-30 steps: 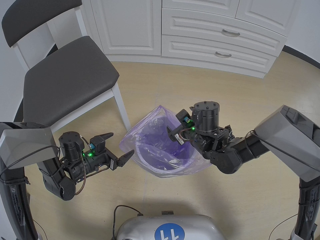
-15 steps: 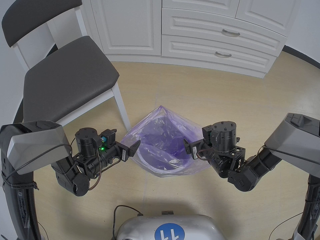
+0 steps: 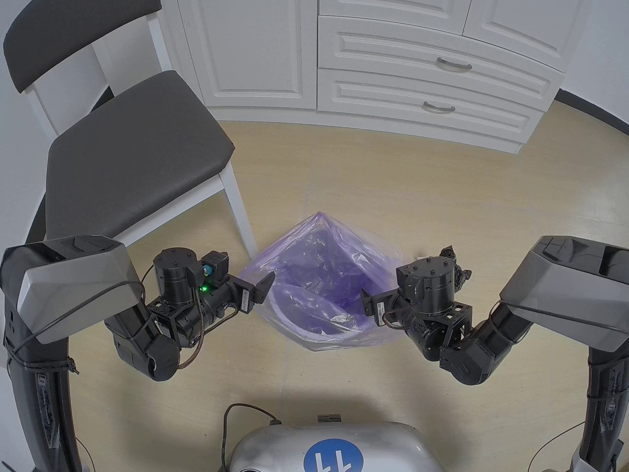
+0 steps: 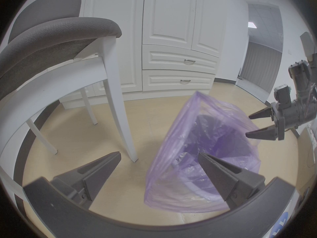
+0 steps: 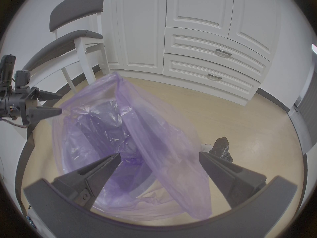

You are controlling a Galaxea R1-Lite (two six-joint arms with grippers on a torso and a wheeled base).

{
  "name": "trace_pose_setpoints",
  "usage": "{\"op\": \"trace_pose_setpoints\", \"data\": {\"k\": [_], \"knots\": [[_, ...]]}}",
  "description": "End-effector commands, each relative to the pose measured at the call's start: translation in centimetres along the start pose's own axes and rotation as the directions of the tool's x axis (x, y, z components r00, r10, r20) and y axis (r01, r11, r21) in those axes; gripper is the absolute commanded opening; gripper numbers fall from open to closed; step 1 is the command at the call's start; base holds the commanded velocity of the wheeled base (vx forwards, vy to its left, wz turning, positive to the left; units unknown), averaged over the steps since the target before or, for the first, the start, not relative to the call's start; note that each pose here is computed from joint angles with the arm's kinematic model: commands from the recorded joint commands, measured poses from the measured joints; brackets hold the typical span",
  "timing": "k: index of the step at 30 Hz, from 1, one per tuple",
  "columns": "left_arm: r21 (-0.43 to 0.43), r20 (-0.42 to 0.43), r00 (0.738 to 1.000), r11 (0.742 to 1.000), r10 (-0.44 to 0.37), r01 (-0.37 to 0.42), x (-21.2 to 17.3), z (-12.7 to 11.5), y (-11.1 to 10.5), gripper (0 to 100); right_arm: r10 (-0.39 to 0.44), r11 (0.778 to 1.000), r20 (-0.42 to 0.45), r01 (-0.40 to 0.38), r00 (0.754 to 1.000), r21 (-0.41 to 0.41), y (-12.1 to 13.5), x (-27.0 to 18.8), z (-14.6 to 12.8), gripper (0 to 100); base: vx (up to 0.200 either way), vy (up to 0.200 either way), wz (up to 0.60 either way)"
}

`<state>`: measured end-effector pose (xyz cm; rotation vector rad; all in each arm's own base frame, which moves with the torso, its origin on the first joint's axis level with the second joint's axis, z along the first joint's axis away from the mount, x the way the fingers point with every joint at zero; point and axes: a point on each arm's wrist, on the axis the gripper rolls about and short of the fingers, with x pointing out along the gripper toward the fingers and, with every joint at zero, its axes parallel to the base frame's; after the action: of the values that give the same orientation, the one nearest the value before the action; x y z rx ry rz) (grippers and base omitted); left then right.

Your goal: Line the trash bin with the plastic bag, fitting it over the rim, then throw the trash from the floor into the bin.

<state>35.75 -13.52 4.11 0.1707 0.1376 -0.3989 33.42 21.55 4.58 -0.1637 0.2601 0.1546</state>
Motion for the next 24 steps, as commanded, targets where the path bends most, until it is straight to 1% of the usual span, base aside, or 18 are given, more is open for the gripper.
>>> {"op": "trace_pose_setpoints", "data": {"k": [1,4,6,7,12,16,17,18,22,24], "knots": [[0.0,-0.002,1.0,1.0,0.014,-0.014,0.3,-0.1,0.1,100,-0.013,1.0,-0.021,0.013,1.0,-0.005,-0.1,1.0,-1.1,100,0.0,0.0,0.0],[0.0,-0.005,1.0,1.0,0.015,-0.015,0.6,-0.3,0.0,100,-0.043,0.999,-0.004,0.043,0.999,0.012,-0.8,1.7,-0.6,100,0.0,0.0,0.0],[0.0,-0.005,1.0,1.0,0.015,-0.015,0.6,-0.3,0.0,100,-0.046,0.999,-0.002,0.046,0.999,0.014,-0.9,1.8,-0.5,100,0.0,0.0,0.0],[0.0,-0.005,1.0,1.0,0.015,-0.015,0.7,-0.4,0.0,100,-0.07,0.997,0.008,0.07,0.997,0.024,-1.5,2.2,-0.2,100,0.0,0.0,0.0],[-0.001,-0.005,1.0,1.0,0.021,-0.021,1.2,-0.6,0.1,100,-0.12,0.992,0.035,0.118,0.992,0.047,-2.3,3.1,0.6,100,0.0,0.0,0.0],[0.0,-0.003,0.996,0.996,0.086,-0.086,2.0,-0.9,0.3,100,-0.152,0.987,0.046,0.149,0.987,0.059,-2.7,4.3,0.4,100,0.0,0.0,0.0],[0.0,-0.004,0.996,0.996,0.088,-0.088,2.0,-0.9,0.3,100,-0.152,0.987,0.047,0.149,0.987,0.06,-2.7,4.3,0.4,100,0.0,0.0,0.0],[-0.001,0.002,0.994,0.994,0.106,-0.106,2.4,-0.9,0.4,100,-0.163,0.985,0.072,0.158,0.984,0.072,-2.7,4.9,0.4,100,0.0,0.0,0.0],[-0.002,0.007,0.993,0.993,0.119,-0.119,2.7,-0.9,0.6,100,-0.185,0.979,0.136,0.172,0.973,0.106,-2.4,5.9,0.8,100,0.0,0.0,0.0],[-0.002,0.006,0.992,0.992,0.125,-0.125,2.8,-0.9,0.7,100,-0.189,0.978,0.154,0.172,0.97,0.118,-2.4,6.2,1.2,100,0.0,0.0,0.0]]}}
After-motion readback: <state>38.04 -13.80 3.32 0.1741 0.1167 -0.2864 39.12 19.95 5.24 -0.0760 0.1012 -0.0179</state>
